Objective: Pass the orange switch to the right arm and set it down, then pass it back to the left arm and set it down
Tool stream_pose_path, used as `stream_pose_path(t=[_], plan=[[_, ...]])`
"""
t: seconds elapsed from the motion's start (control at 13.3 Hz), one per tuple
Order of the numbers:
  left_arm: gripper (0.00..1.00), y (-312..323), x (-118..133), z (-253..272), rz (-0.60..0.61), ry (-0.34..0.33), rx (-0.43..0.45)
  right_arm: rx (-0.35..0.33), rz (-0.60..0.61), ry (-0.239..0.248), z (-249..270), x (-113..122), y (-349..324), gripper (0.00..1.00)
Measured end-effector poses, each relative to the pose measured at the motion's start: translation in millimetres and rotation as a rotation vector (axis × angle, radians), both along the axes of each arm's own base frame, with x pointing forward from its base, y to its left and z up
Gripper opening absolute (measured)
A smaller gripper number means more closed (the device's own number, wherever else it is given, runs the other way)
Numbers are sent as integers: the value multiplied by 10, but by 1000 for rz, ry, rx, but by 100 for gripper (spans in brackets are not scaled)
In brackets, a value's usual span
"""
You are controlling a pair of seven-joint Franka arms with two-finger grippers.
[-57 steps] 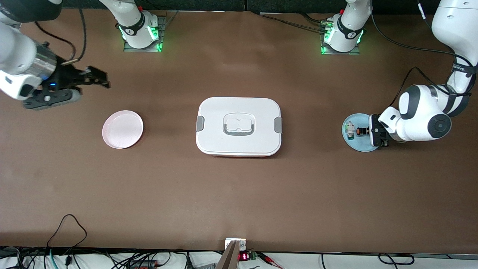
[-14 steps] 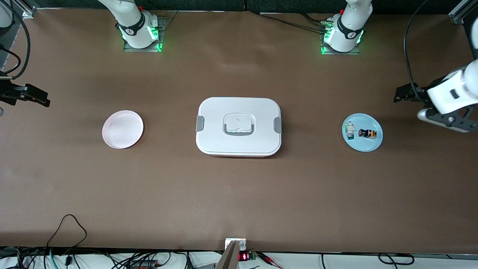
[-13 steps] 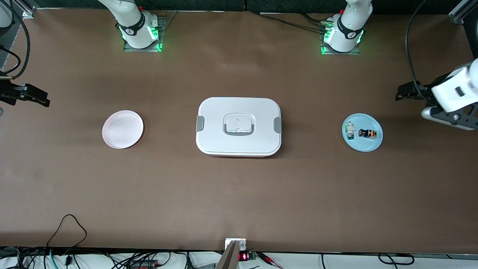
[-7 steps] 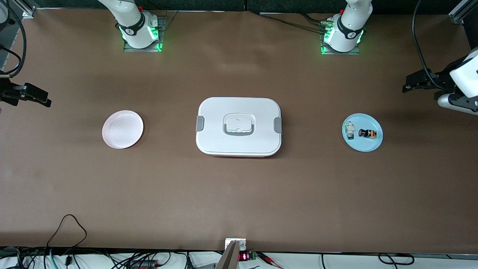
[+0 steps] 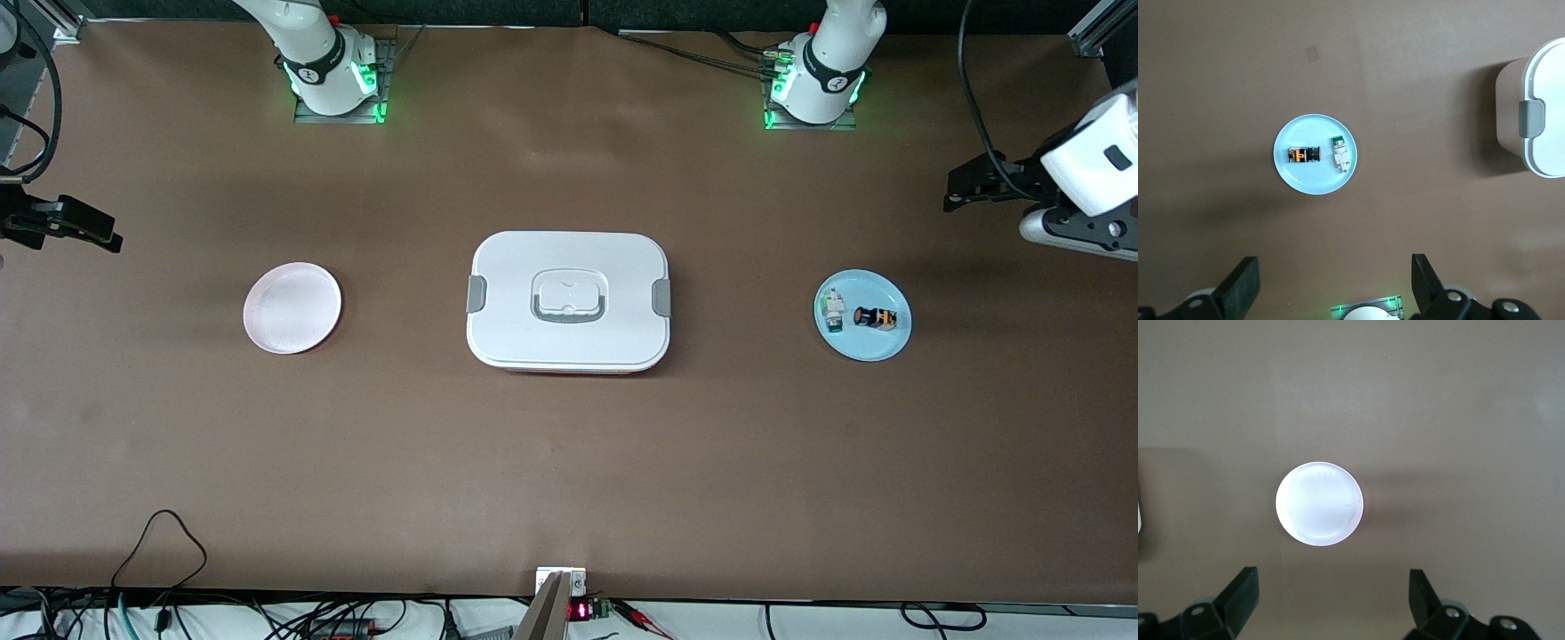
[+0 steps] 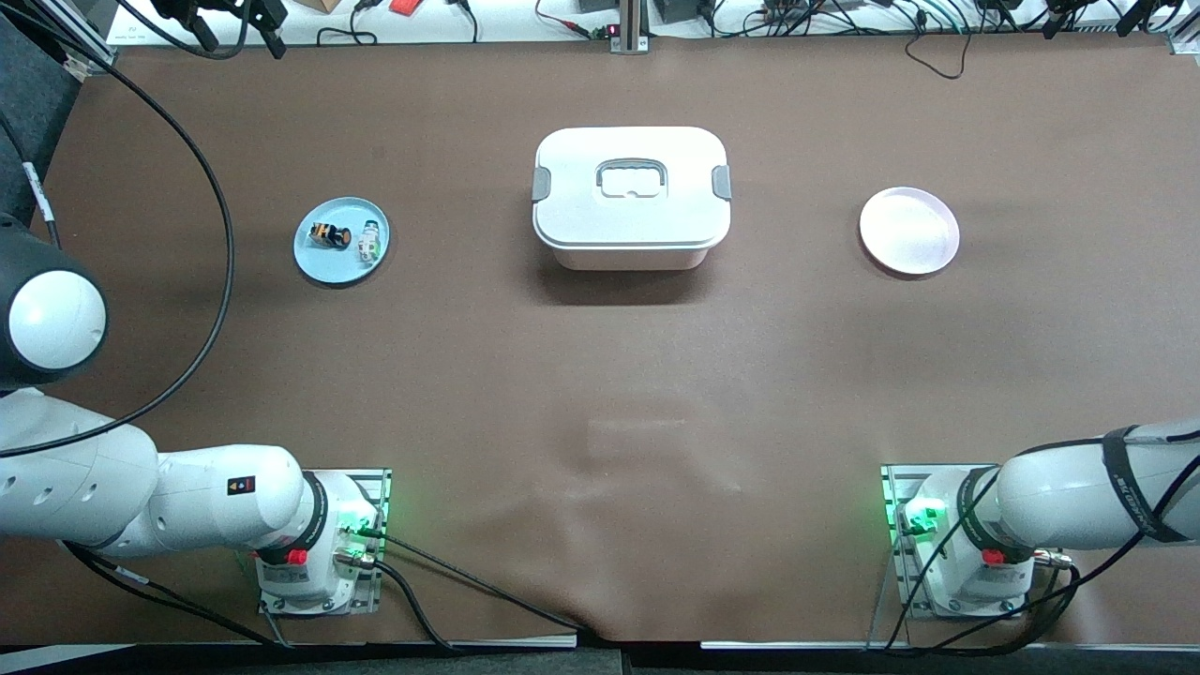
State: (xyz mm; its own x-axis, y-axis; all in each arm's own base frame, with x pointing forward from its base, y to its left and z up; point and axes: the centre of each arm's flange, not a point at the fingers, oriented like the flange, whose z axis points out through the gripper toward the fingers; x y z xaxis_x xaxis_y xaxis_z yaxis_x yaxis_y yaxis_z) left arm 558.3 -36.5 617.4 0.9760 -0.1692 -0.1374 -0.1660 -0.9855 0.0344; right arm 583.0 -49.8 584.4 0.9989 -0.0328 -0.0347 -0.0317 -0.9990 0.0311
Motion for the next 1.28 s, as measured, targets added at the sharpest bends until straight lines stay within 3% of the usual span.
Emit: stream_pose_path(t=[0.38,1.28], plan=[[100,-53,-41,-10,4,-36,6,4,67,22,14,-35,-47,100],[100,79,-12,-32,28,-45,6,2,13,23,21,-39,-14,100]])
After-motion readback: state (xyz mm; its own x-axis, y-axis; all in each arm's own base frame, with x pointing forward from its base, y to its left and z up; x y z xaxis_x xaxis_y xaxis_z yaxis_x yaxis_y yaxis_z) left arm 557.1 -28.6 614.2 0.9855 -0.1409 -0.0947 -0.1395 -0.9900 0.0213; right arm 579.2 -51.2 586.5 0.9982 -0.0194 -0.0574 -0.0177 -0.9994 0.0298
